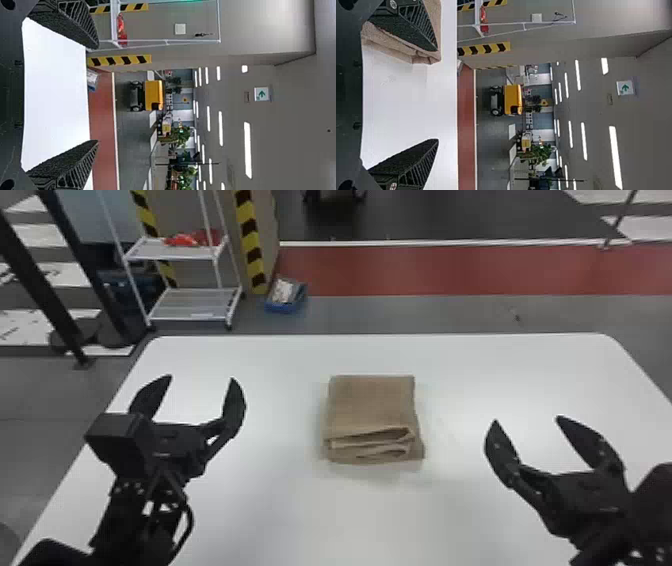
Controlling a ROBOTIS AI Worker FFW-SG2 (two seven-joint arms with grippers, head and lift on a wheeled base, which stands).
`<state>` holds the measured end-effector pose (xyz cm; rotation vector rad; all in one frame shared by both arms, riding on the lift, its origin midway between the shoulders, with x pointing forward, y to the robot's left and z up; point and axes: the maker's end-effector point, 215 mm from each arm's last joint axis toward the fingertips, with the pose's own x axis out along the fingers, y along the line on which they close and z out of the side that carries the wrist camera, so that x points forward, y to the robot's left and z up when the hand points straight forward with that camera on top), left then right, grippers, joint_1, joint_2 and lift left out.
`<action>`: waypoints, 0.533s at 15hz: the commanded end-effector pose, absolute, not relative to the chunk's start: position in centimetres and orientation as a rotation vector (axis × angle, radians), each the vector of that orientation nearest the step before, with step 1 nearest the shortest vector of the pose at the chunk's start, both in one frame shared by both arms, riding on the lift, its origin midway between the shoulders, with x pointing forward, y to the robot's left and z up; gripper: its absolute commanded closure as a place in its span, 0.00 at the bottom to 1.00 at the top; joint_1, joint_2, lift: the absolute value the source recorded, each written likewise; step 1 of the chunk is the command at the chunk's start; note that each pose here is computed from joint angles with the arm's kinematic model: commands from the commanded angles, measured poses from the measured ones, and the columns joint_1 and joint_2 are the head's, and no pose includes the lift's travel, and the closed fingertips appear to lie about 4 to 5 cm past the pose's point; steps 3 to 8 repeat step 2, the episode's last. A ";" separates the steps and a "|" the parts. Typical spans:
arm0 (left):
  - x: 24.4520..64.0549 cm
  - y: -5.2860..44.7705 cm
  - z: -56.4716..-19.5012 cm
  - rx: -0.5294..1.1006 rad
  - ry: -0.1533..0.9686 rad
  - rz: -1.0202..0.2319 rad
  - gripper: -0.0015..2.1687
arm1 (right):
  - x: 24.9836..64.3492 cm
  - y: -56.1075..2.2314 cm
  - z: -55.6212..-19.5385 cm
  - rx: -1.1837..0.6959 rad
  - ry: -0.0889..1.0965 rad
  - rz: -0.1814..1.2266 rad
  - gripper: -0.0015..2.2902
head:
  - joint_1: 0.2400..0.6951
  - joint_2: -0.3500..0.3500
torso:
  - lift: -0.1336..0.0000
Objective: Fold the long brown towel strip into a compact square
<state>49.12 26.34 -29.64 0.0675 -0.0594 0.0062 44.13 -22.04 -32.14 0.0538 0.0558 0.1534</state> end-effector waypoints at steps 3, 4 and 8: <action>49.2 26.5 -29.4 0.073 -0.065 0.010 0.02 | 44.0 -22.1 -32.2 0.057 0.055 0.154 0.03 | 1.00 0.57 | 0.10; 49.2 26.5 -29.4 0.073 -0.065 0.010 0.02 | 44.0 -22.1 -32.2 0.057 0.055 0.154 0.03 | 1.00 0.57 | 0.10; 49.2 26.5 -29.4 0.073 -0.065 0.010 0.02 | 44.0 -22.1 -32.2 0.057 0.055 0.154 0.03 | 1.00 0.57 | 0.10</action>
